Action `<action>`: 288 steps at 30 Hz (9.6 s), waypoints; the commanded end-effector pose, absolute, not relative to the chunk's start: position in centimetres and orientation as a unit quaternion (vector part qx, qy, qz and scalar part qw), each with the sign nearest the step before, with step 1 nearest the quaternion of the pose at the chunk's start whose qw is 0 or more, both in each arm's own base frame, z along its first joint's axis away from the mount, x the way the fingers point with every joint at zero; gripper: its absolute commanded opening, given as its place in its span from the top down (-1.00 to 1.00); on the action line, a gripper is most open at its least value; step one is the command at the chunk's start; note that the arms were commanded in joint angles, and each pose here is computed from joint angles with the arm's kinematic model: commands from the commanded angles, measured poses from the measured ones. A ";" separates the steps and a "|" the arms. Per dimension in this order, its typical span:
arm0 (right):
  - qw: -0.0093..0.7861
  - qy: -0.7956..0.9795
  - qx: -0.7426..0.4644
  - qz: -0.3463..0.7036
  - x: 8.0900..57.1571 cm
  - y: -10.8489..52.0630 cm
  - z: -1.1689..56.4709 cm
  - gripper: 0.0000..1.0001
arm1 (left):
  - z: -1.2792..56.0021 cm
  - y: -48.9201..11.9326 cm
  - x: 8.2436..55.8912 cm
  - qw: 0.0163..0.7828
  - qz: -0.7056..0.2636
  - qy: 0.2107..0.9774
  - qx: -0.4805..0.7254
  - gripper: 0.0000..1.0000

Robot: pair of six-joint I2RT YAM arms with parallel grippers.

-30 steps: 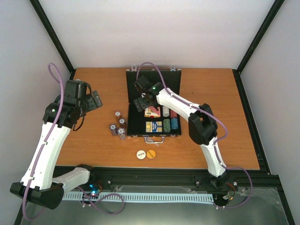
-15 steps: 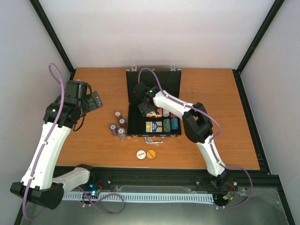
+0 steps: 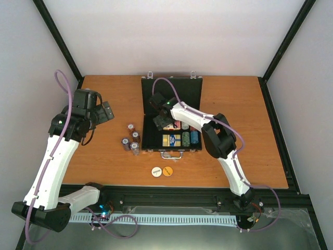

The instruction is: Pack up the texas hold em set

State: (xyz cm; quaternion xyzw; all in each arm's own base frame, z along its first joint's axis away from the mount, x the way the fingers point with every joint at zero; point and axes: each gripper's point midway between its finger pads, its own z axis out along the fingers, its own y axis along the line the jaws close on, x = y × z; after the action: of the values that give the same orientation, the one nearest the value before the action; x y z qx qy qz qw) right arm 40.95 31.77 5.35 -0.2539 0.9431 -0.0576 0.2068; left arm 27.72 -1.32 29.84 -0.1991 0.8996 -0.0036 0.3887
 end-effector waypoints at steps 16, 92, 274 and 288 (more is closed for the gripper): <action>0.183 0.926 -0.294 0.148 37.1 37.2 10.6 -1.00 | 30.3 -1.3 27.7 0.401 -0.006 0.896 -0.192 -0.99; 0.025 0.907 -0.421 0.022 15.7 31.5 3.1 -0.81 | 28.8 -2.4 27.9 0.386 -0.027 0.905 -0.175 -1.00; 0.013 0.879 -0.477 0.018 13.8 36.2 -1.0 -0.46 | 25.3 -1.9 26.3 0.353 -0.009 0.920 -0.169 -0.99; 0.005 0.885 -0.465 0.012 13.4 35.4 -1.3 0.38 | 24.8 -2.2 26.2 0.349 -0.015 0.922 -0.166 -1.00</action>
State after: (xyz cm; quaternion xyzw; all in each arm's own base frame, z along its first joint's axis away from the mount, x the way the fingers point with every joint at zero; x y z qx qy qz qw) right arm 14.84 37.20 1.49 -0.4662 0.8826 0.0392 0.0470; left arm 26.10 -2.02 24.07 -0.1698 0.9268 -0.0055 0.3348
